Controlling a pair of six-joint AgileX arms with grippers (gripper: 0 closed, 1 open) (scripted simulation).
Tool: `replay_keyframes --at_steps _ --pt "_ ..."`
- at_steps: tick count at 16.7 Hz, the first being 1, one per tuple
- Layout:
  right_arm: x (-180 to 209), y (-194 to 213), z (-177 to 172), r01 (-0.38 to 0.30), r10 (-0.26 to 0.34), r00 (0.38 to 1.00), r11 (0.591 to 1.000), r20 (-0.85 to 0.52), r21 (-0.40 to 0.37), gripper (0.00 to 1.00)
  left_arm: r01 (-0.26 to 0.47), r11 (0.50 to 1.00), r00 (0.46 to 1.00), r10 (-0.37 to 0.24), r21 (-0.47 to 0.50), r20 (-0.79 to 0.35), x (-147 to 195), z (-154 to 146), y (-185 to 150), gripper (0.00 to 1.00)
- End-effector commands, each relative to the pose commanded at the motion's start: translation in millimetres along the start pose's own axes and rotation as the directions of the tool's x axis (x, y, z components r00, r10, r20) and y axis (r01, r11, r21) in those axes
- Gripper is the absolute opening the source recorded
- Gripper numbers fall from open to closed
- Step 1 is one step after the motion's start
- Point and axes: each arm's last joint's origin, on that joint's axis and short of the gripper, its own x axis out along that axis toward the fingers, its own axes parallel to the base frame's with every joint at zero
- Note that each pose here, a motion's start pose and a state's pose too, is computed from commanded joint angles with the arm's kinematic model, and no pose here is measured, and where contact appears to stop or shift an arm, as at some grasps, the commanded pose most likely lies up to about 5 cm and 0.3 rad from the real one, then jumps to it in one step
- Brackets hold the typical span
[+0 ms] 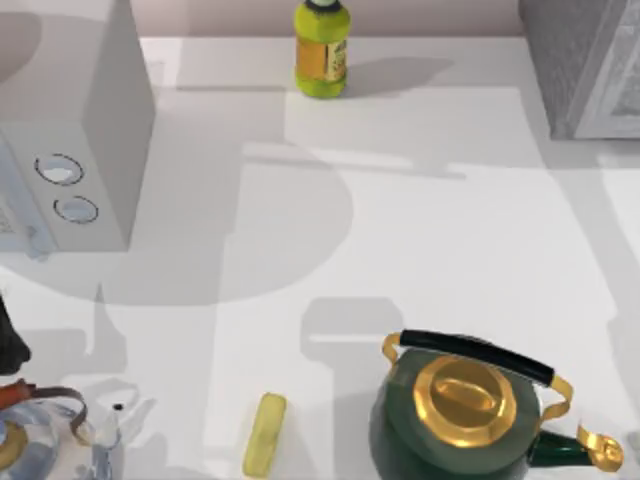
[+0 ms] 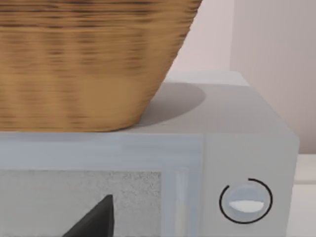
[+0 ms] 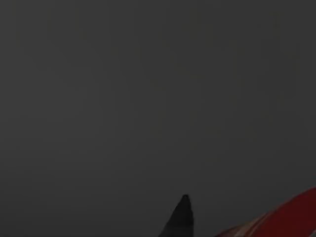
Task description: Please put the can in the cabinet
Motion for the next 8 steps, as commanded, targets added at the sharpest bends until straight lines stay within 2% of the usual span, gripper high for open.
replay_keyframes --at_steps 3,8 --pt "26 0 6 -0.004 0.004 0.999 1.0 0.036 0.004 0.0 0.0 1.0 1.0 0.0 0.0 0.0 0 0 0 1.0" --pt "61 -6 -10 0.002 -0.002 1.0 1.0 -0.002 -0.002 0.0 0.0 1.0 1.0 0.0 0.0 0.0 0 0 0 1.0"
